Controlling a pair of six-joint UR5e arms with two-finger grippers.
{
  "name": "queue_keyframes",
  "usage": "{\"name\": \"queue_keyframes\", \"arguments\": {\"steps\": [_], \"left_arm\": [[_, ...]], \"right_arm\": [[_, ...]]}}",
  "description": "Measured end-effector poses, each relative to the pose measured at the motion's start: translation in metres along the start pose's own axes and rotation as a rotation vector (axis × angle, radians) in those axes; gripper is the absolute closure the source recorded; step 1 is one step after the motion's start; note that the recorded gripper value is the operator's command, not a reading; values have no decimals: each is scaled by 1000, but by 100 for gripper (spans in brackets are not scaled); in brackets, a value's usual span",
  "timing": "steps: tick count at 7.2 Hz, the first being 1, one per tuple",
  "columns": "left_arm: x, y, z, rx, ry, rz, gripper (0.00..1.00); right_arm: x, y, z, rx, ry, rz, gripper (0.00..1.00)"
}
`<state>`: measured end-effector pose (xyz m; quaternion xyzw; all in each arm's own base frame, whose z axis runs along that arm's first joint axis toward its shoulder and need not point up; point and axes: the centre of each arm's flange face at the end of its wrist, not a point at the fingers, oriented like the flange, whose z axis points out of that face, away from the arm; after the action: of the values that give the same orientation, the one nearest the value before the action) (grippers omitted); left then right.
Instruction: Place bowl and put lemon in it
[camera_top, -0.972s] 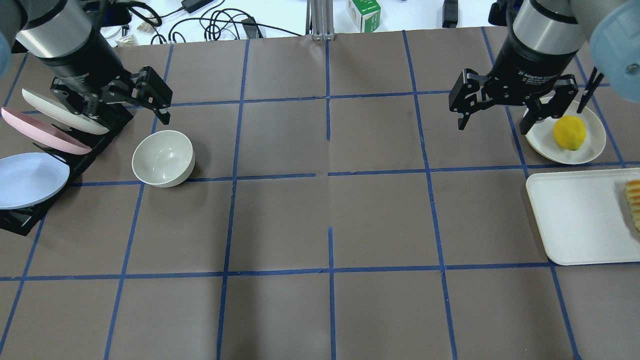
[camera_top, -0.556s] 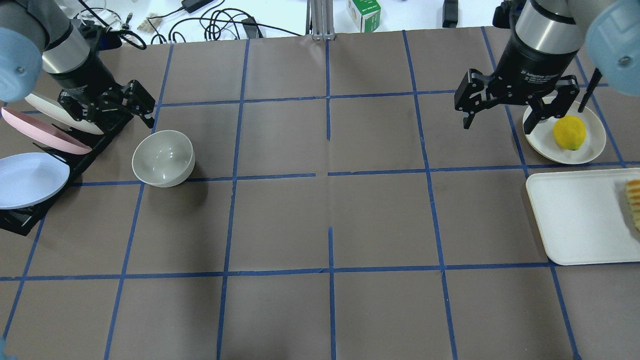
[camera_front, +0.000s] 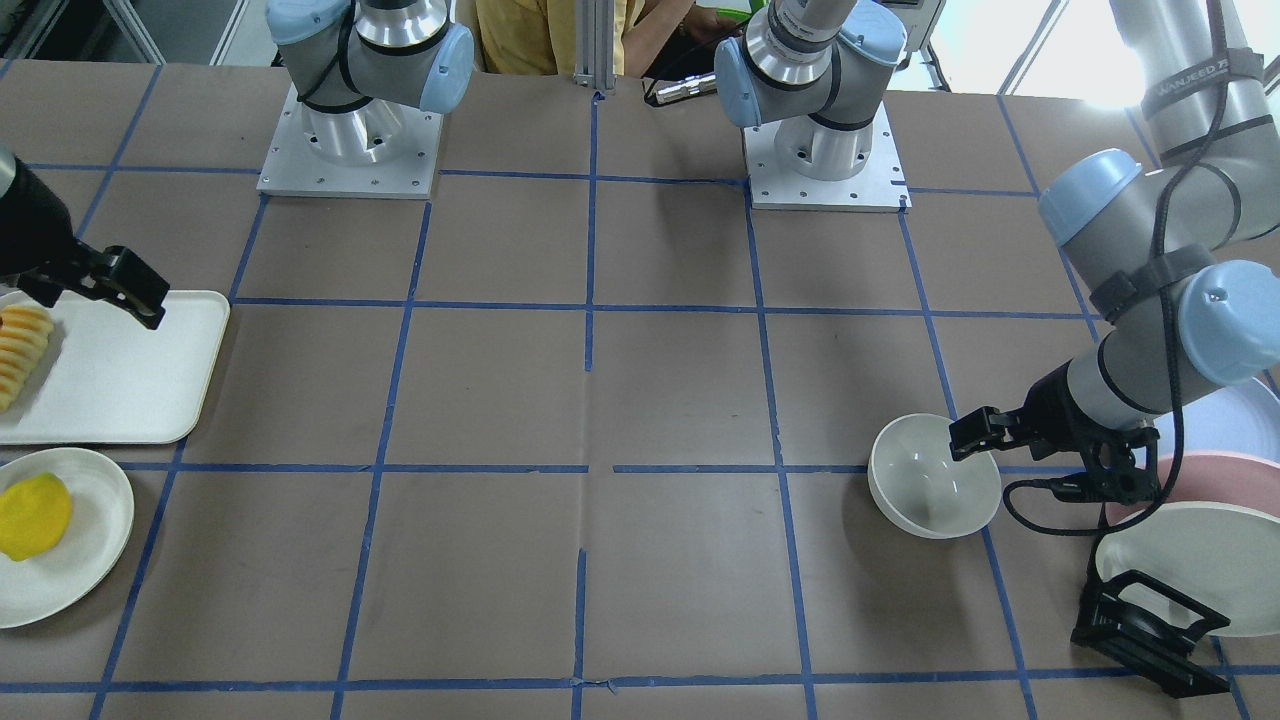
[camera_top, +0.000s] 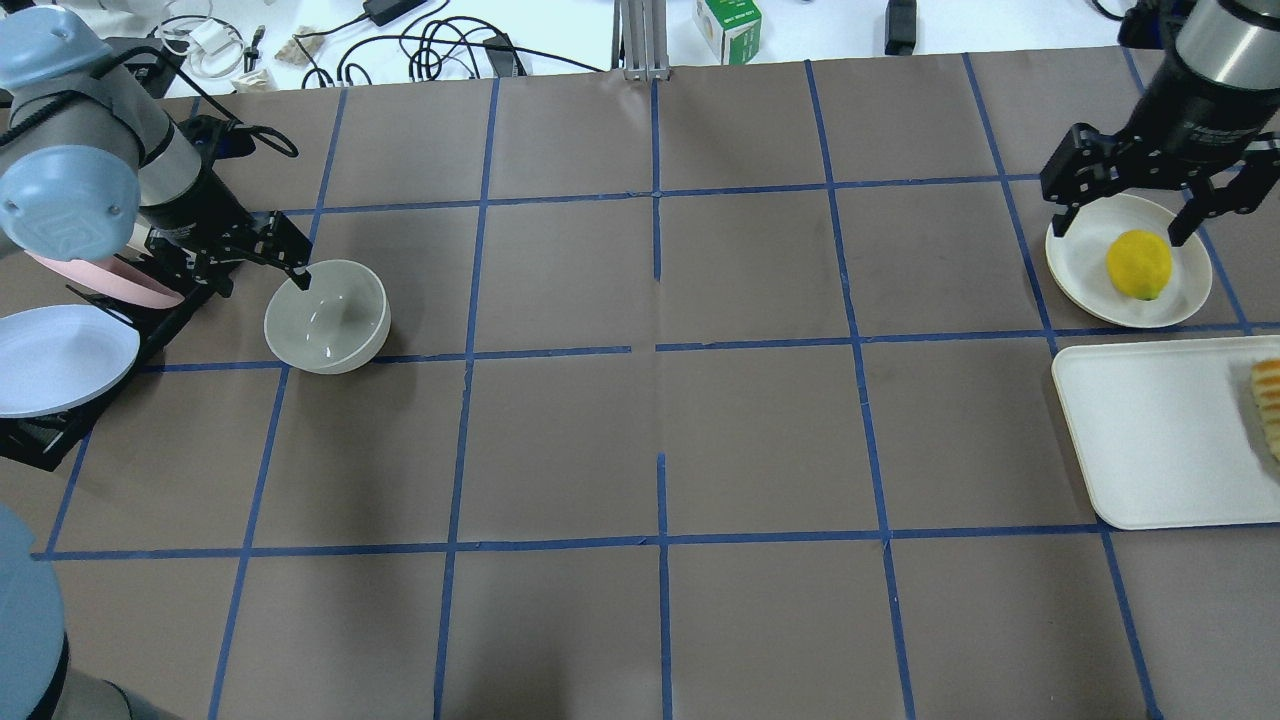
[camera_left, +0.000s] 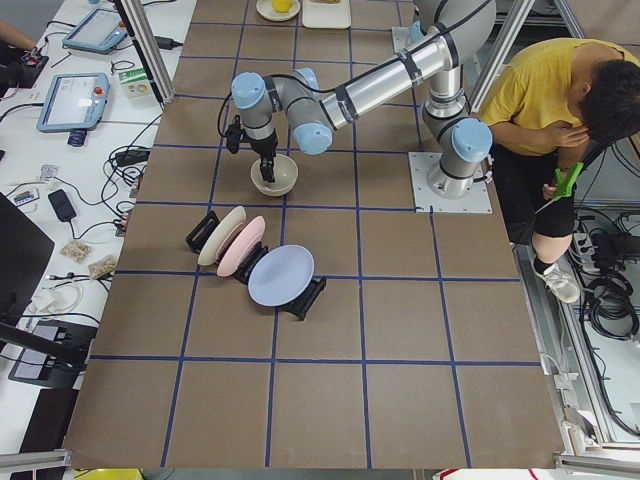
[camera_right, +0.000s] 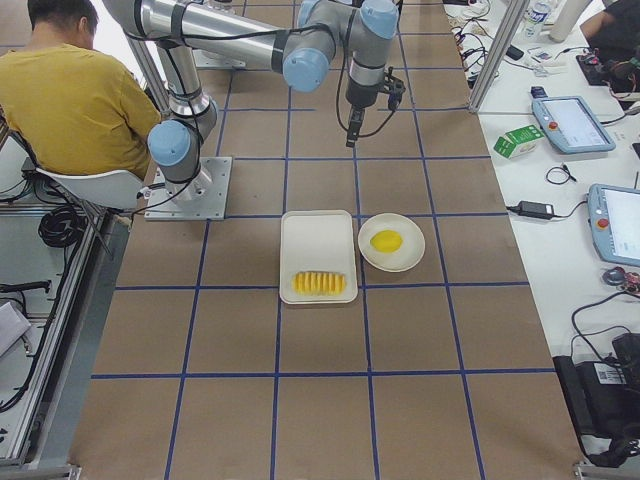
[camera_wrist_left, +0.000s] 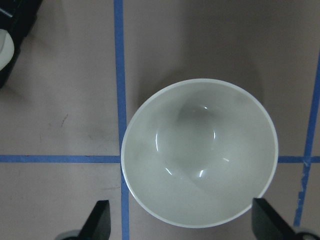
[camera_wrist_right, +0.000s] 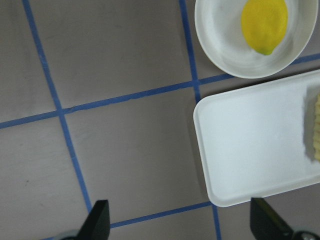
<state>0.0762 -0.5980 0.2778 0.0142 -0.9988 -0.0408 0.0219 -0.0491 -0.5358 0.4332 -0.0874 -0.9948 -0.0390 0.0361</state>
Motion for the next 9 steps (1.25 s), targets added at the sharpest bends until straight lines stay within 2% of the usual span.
{"name": "queue_keyframes", "arguments": {"steps": [2,4,5,6,7,8,9], "left_arm": [[-8,-1,23,-7,9,2,0],[-16,1,47,23,1,73,3],[-21,4,55,28,1,96,17],[-24,4,60,26,3,102,38],[-25,3,67,21,13,101,87],[-25,2,70,21,25,98,100],[-24,1,68,27,36,94,100]], "right_arm": [[35,-34,33,17,1,-47,0],[63,-82,89,60,12,-129,0],[73,-95,110,68,16,-186,0],[83,-104,125,76,23,-212,0],[96,-111,141,77,21,-215,0],[109,-119,159,87,21,-212,0],[118,-126,175,100,25,-209,0]]}}
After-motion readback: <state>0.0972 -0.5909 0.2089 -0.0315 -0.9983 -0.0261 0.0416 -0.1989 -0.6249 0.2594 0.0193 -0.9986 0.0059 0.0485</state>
